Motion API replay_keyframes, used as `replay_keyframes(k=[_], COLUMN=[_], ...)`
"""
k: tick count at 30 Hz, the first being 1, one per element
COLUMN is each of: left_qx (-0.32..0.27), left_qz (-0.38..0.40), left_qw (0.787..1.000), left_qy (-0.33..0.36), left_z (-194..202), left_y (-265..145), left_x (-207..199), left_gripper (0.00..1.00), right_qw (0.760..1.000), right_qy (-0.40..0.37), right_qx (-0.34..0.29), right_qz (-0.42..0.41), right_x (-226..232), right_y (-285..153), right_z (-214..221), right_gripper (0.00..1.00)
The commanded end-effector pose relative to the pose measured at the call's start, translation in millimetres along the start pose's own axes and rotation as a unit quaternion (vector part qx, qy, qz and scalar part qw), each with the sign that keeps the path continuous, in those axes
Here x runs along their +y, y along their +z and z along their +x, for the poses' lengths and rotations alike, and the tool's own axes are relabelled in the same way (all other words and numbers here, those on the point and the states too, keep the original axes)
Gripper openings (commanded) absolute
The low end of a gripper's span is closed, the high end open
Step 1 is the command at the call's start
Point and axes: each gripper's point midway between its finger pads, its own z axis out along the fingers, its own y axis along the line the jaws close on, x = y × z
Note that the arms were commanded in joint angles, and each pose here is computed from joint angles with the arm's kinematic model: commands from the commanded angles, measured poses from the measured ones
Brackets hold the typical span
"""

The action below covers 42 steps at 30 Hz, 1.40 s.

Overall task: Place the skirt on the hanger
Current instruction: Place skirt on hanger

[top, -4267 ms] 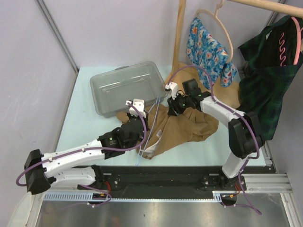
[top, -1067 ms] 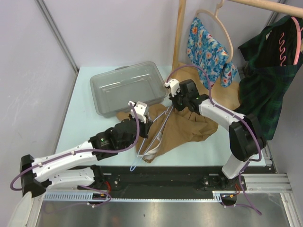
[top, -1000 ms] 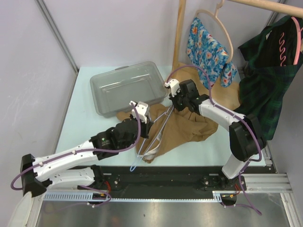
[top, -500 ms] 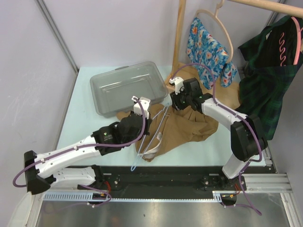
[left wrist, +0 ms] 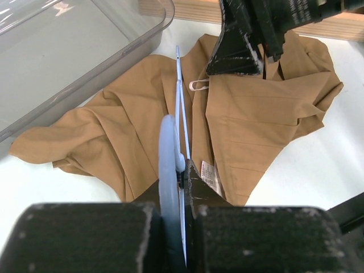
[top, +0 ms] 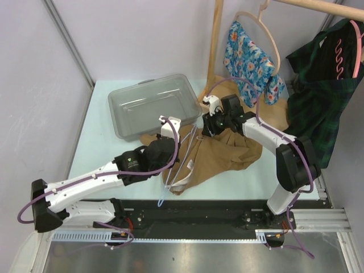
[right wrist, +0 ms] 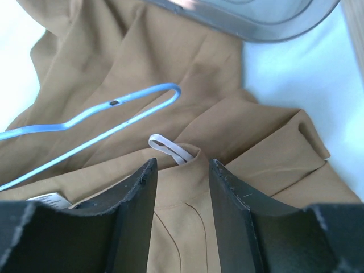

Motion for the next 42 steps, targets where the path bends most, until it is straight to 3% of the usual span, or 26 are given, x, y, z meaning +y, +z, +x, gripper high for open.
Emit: replay_keyframes(k=[1, 6, 9, 11, 12, 13, 14, 26, 30, 42], left_qx=[-0.025, -0.025, -0.027, -0.028, -0.026, -0.025, -0.024, -0.024, -0.026, -0.039], left_qz=[0.007, 0.009, 0.012, 0.014, 0.015, 0.016, 0.017, 0.098, 0.122, 0.148], left_qw=[0.999, 0.999, 0.999, 0.999, 0.999, 0.999, 0.999, 0.995, 0.992, 0.988], left_qy=[-0.022, -0.022, -0.023, -0.023, -0.021, -0.021, -0.02, -0.011, -0.012, -0.02], left_z=[-20, -20, -20, -21, -19, -19, -18, -14, -15, -19], left_y=[-6, -5, -4, -4, -3, -3, -3, -9, -13, -19], left_x=[-4, -6, -7, -8, -8, -9, -9, -33, -40, -45], left_gripper=[0.0, 0.0, 0.0, 0.0, 0.0, 0.0, 0.0, 0.0, 0.0, 0.0], right_qw=[1.0, 0.998, 0.998, 0.998, 0.997, 0.996, 0.996, 0.983, 0.978, 0.952], right_qy=[0.012, 0.026, 0.031, 0.035, 0.039, 0.044, 0.045, 0.084, 0.101, 0.14], right_qx=[0.019, 0.029, 0.037, 0.045, 0.047, 0.049, 0.05, 0.031, -0.001, -0.025], right_qz=[0.017, 0.038, 0.036, 0.038, 0.042, 0.052, 0.058, 0.157, 0.185, 0.27], right_x=[-8, -17, -17, -17, -17, -20, -21, -29, -28, -58], right_y=[11, 23, 25, 23, 23, 18, 16, -22, -36, -37], right_z=[13, 22, 26, 30, 31, 31, 31, 36, 31, 30], right_gripper=[0.48, 0.49, 0.42, 0.25, 0.09, 0.01, 0.0, 0.0, 0.0, 0.0])
